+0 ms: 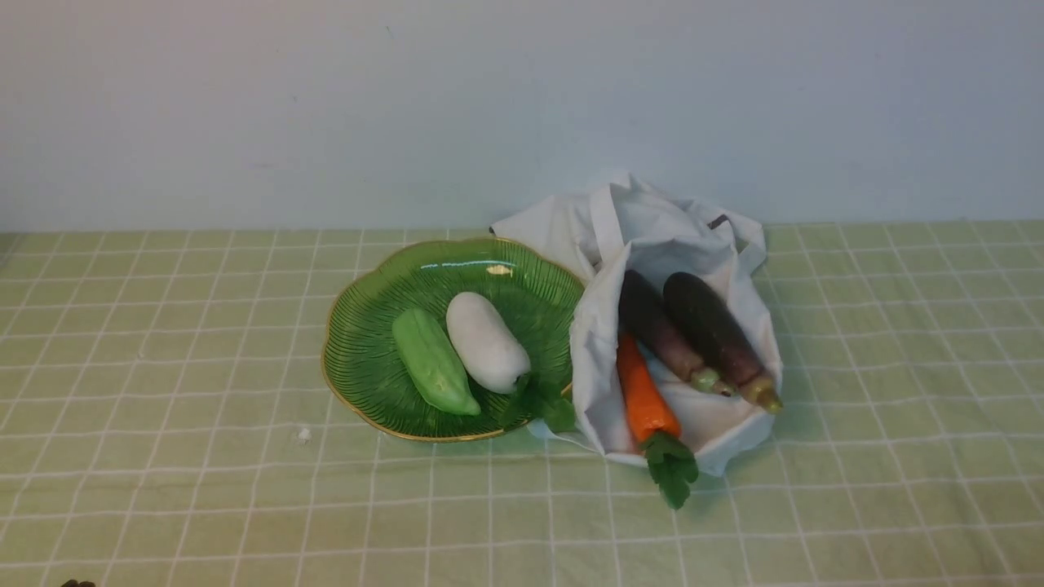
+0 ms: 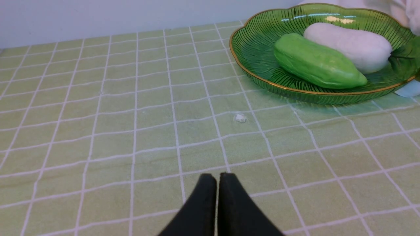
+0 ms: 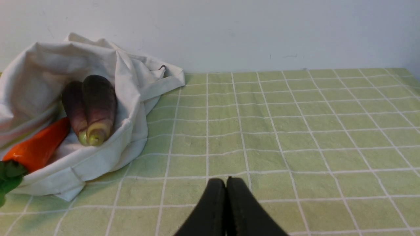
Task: Take vegetables from bag on green coffee tablecloth place on plate.
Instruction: 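Reach into the white cloth bag and grasp a vegetable inside with the right gripper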
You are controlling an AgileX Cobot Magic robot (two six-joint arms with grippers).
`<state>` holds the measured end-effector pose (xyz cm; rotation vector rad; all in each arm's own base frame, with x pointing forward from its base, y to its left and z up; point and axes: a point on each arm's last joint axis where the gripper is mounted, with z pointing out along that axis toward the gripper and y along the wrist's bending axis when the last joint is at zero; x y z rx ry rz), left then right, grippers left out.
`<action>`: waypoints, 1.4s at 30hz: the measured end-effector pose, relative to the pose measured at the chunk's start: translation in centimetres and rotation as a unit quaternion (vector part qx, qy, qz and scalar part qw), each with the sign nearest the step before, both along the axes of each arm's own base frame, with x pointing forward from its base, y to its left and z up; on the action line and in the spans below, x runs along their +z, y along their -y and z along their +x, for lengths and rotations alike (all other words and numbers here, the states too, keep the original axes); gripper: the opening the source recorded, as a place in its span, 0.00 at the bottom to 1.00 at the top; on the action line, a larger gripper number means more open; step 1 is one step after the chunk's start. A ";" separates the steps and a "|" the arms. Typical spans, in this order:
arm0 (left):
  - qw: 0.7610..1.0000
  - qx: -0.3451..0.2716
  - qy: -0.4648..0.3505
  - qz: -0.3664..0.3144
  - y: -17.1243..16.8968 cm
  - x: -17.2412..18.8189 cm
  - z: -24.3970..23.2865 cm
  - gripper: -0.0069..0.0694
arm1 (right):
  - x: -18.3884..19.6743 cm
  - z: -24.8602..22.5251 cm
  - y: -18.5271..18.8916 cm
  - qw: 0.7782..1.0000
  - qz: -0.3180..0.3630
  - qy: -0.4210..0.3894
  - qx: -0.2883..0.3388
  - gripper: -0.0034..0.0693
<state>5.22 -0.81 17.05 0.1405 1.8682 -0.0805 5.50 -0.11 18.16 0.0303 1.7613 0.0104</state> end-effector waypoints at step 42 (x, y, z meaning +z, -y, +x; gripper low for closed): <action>1.000 0.000 0.000 0.000 0.0 0.0 0.0 0.08 | 5.1 -0.3 0.0 0.943 0.282 0.177 -0.002 0.02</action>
